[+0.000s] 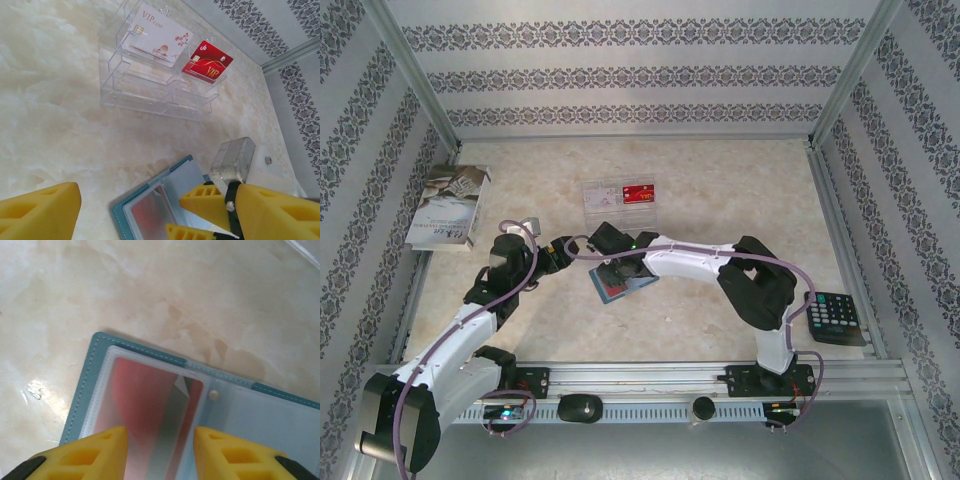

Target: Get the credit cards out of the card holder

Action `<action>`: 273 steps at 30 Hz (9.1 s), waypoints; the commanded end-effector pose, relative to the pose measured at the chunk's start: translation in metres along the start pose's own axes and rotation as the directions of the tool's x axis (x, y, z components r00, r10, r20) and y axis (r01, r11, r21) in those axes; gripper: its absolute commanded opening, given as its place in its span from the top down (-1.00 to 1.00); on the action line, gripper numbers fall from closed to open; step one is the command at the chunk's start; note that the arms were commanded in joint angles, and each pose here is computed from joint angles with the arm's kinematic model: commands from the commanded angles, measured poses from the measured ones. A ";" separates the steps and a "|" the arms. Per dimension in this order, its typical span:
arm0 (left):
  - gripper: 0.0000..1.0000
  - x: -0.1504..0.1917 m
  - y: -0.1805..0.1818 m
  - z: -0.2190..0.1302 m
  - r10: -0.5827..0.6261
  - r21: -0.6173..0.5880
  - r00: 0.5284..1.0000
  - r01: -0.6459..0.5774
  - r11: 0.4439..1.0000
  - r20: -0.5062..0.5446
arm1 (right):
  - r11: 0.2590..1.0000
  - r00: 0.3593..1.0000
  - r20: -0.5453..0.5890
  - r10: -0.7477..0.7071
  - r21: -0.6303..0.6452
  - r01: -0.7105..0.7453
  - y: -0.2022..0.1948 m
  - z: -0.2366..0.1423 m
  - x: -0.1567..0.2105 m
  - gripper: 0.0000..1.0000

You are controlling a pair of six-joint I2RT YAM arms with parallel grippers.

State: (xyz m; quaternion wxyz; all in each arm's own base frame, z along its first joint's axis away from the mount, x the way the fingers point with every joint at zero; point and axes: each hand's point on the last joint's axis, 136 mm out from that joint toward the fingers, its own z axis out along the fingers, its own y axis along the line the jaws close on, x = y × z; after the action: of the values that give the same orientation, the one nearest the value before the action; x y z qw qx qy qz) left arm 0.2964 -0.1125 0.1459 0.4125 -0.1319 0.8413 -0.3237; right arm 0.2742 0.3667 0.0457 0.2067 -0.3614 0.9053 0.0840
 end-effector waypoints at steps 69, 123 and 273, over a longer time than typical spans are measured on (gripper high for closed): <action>-0.54 0.015 -0.011 0.004 -0.018 0.097 0.998 0.023 0.995 -0.059 | 0.991 0.991 0.058 0.121 0.055 -0.124 -0.019 0.011 -0.017 0.08; 0.19 0.049 -0.041 0.061 0.007 0.181 0.986 0.024 0.983 -0.169 | 0.715 0.793 0.076 0.604 -0.491 -0.498 -0.028 -0.012 -0.031 1.00; 0.40 0.134 -0.039 0.125 0.019 -0.070 0.869 -0.062 0.996 -0.494 | 0.705 0.715 0.036 0.698 -0.203 -0.679 -0.094 0.015 0.067 1.00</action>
State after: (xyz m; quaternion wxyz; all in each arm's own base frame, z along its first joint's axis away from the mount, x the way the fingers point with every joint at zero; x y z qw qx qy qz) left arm 0.3096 -0.2689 0.0383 0.1934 -0.0319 0.9269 -0.3200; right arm 0.3058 0.2801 0.0246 0.1980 -0.0320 0.9375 0.2845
